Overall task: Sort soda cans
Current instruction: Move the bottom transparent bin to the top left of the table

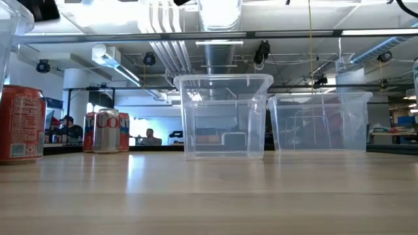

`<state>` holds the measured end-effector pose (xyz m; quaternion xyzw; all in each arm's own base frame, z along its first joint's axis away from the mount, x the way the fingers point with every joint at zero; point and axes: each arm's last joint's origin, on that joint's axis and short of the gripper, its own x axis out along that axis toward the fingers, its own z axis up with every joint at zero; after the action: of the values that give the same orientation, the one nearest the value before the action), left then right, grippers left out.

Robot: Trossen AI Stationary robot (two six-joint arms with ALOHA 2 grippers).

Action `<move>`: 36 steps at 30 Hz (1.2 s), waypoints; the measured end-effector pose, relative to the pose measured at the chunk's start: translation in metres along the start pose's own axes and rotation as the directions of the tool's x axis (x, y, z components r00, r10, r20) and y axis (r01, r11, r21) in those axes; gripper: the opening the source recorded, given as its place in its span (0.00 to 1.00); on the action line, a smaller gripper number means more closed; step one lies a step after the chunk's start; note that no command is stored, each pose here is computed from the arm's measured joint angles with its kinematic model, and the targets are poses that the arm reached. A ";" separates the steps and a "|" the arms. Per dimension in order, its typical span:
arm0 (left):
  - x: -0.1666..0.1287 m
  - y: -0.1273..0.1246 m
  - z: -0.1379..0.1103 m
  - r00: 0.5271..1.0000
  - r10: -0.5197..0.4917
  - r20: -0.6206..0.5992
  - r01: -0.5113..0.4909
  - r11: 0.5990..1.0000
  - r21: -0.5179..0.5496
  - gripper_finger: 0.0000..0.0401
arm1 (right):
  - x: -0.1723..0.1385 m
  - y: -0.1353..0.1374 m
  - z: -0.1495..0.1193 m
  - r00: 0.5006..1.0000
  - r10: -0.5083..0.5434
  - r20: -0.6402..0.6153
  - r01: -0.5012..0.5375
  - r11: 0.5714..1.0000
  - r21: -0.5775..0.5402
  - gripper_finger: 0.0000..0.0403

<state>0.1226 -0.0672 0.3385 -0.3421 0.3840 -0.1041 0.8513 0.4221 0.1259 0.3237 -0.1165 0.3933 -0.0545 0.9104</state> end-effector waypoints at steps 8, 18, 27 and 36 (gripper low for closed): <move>0.016 -0.059 -0.045 0.983 -0.177 -0.046 0.180 0.980 0.088 0.58 | 0.008 0.032 -0.013 0.999 -0.023 0.033 0.022 0.999 0.029 0.56; 0.064 -0.107 -0.095 0.993 -0.036 -0.116 0.051 0.991 0.126 0.57 | 0.008 0.048 -0.012 0.989 -0.043 0.141 0.034 0.997 0.066 0.56; 0.106 -0.151 -0.111 0.953 0.210 -0.220 -0.140 0.945 0.296 0.57 | 0.021 0.064 -0.025 0.985 -0.024 0.171 0.010 0.996 0.086 0.54; 0.130 -0.171 -0.125 0.853 0.452 -0.262 -0.342 0.862 0.374 0.57 | 0.028 0.079 -0.034 0.969 0.003 0.249 -0.031 0.993 0.112 0.54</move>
<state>0.1357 -0.3148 0.3173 -0.0912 0.5669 -0.0410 0.8177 0.4175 0.1912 0.2614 -0.0662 0.2735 -0.0543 0.9581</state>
